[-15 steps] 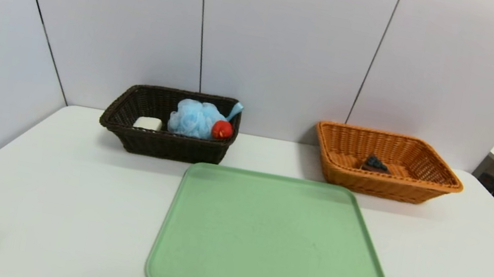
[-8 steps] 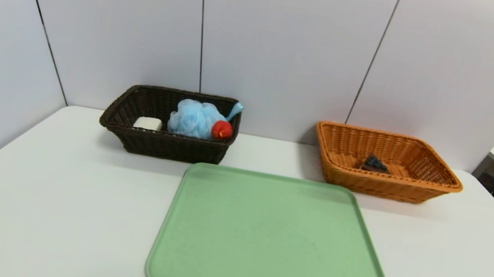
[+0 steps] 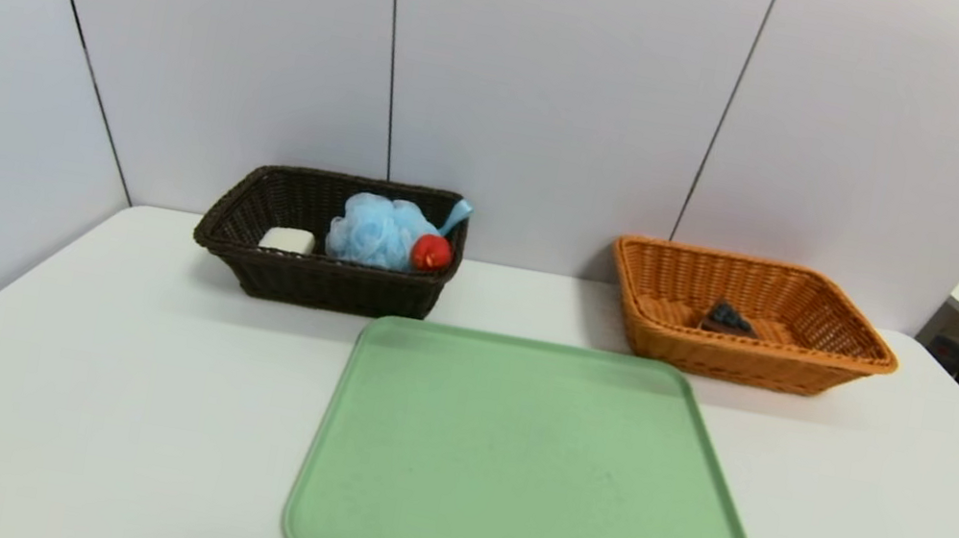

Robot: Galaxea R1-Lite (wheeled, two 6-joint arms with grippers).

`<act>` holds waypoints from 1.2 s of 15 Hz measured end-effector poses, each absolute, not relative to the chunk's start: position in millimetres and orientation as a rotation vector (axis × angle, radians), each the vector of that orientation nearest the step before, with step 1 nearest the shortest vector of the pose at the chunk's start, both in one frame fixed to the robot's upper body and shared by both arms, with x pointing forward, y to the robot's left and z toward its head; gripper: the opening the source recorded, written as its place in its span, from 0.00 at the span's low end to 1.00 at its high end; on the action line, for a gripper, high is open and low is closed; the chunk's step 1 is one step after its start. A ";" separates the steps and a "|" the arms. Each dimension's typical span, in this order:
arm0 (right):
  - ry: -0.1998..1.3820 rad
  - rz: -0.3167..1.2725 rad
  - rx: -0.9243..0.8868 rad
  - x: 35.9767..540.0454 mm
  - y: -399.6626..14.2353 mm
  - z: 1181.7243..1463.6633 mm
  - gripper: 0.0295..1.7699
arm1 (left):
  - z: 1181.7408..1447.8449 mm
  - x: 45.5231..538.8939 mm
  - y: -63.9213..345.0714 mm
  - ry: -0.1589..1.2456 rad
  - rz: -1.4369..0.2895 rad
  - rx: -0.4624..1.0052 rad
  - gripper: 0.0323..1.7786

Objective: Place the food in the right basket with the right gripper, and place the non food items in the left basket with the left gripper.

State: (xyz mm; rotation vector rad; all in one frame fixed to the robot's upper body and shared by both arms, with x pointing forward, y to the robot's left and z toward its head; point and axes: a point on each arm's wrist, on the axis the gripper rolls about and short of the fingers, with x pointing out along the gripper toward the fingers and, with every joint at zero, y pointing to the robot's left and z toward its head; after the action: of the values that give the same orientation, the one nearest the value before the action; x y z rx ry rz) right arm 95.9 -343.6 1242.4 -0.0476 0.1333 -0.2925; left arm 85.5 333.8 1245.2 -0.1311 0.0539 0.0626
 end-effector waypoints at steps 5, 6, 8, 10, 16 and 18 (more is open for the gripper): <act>0.107 -0.293 -0.040 85.3 -344.0 1227.4 0.96 | 1234.9 79.5 333.0 0.028 0.030 -0.127 0.95; 0.103 -0.294 -0.036 83.8 -344.0 1225.1 0.96 | 1234.2 78.6 333.0 0.021 0.028 -0.126 0.95; 0.087 -0.296 -0.034 81.6 -344.0 1223.9 0.96 | 1232.8 77.7 332.9 0.016 0.027 -0.127 0.95; 0.079 -0.299 -0.033 80.3 -344.0 1221.8 0.96 | 1232.1 77.2 333.0 0.012 0.030 -0.135 0.95; 0.080 -0.319 -0.031 77.2 -343.8 1206.4 0.96 | 1223.6 76.5 332.9 0.020 0.025 -0.138 0.95; 0.059 -0.316 -0.028 75.1 -343.7 1204.8 0.96 | 1216.1 74.3 332.6 0.015 0.005 -0.135 0.95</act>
State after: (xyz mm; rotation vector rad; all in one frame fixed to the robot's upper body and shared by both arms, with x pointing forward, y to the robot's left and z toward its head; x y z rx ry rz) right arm 75.1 -343.7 1204.8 -0.0283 0.0593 -0.3158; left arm 74.3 332.6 1216.1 -0.1348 0.0148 0.0053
